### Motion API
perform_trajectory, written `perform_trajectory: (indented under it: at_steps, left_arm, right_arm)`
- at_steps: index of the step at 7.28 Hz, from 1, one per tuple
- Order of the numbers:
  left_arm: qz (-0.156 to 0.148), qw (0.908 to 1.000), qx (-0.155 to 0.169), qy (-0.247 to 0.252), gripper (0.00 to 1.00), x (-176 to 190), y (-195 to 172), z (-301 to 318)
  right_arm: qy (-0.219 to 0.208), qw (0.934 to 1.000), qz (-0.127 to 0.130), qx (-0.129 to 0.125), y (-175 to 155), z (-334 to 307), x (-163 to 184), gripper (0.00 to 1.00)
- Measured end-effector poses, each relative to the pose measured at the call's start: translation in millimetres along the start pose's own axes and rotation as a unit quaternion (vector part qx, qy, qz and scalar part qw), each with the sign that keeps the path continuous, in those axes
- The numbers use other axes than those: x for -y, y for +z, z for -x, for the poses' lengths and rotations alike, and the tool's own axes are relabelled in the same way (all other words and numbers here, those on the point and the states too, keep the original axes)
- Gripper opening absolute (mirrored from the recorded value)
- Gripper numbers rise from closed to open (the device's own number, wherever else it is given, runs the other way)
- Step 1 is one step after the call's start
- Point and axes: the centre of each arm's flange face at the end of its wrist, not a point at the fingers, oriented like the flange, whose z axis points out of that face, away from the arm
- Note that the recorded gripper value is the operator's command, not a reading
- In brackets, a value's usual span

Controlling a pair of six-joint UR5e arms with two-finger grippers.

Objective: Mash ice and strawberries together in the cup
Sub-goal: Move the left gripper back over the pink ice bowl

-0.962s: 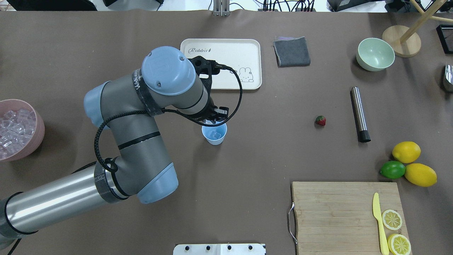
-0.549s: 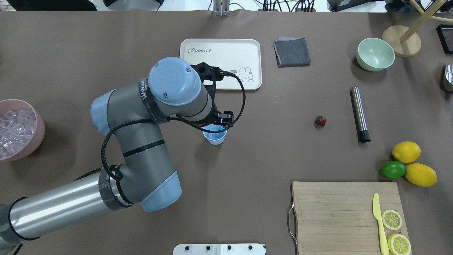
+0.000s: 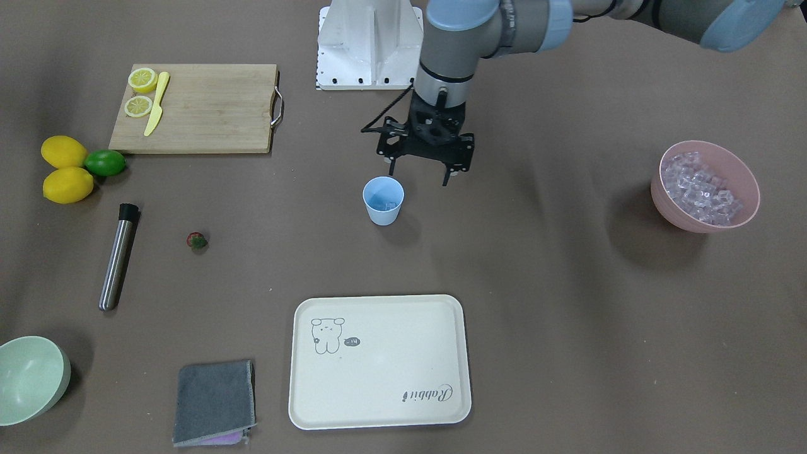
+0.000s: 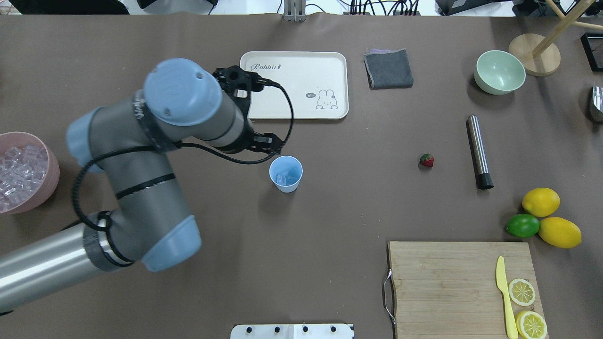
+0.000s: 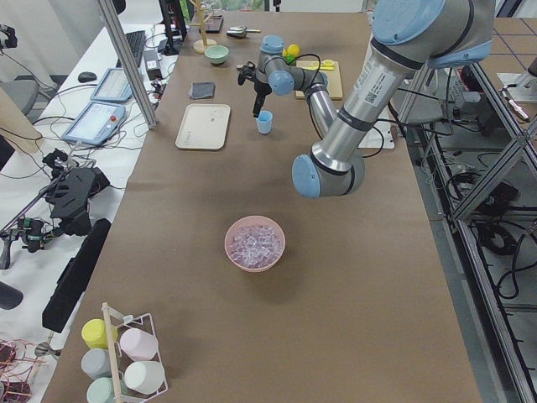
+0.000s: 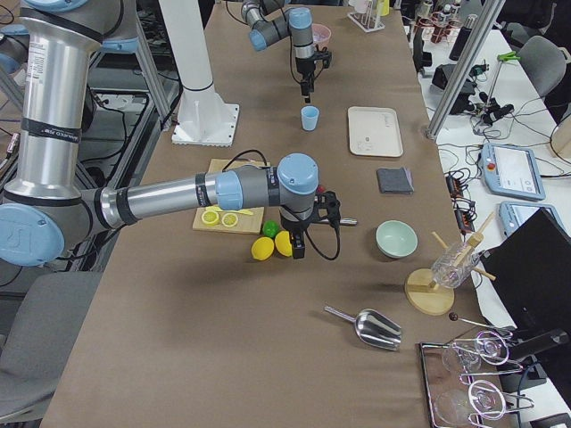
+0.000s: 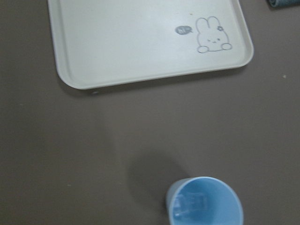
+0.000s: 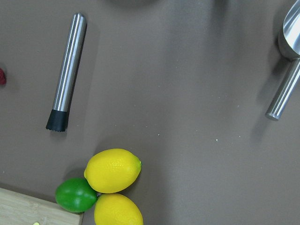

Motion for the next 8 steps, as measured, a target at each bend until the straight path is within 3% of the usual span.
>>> perform_trajectory:
  at_steps: [2, 4, 6, 8]
  left_arm:
    - [0.019, 0.9985, 0.019, 0.047, 0.96, -1, -24, 121]
    - [0.049, 0.9958, 0.026, 0.073, 0.94, -32, -41, 242]
    - [0.076, 0.9962, 0.014, 0.040, 0.93, -81, -48, 340]
    - [0.103, 0.9943, 0.030, 0.002, 0.93, -126, -41, 399]
  right_arm:
    - [0.000, 1.0000, 0.000, 0.000, 0, 0, -1, 1.00]
    - [0.000, 1.0000, 0.000, 0.000, 0, 0, -1, 1.00]
    - [-0.001, 1.0000, -0.001, 0.000, -1, 1, 1, 1.00]
    - [-0.001, 1.0000, 0.000, -0.001, 0, 0, 2, 1.00]
